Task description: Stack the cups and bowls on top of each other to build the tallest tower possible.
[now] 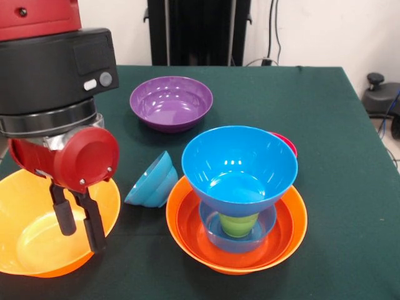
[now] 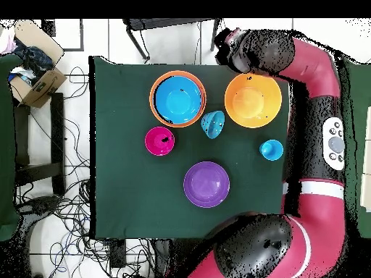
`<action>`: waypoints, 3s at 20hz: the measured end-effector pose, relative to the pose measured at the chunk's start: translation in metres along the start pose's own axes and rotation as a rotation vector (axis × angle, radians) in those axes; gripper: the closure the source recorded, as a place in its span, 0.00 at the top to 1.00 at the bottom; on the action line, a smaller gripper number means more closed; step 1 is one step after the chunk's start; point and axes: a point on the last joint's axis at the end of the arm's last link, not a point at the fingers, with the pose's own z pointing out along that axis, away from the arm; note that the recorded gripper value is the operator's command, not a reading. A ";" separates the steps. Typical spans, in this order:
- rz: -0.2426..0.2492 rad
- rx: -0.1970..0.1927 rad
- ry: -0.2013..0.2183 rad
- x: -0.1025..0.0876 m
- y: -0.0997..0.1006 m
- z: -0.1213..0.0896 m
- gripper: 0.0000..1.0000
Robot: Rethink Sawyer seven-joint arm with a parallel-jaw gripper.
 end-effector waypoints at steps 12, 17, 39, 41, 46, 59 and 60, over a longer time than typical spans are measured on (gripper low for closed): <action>-0.039 0.001 0.024 0.009 -0.003 0.013 1.00; -0.043 0.002 0.027 0.011 -0.001 0.013 1.00; -0.138 0.084 0.047 0.049 0.021 0.031 1.00; -0.143 0.101 0.048 0.049 0.018 0.032 1.00; -0.142 0.133 0.067 0.041 0.012 0.027 1.00; -0.132 0.175 0.088 0.017 -0.012 0.004 1.00; -0.131 0.176 0.089 0.017 -0.013 0.003 1.00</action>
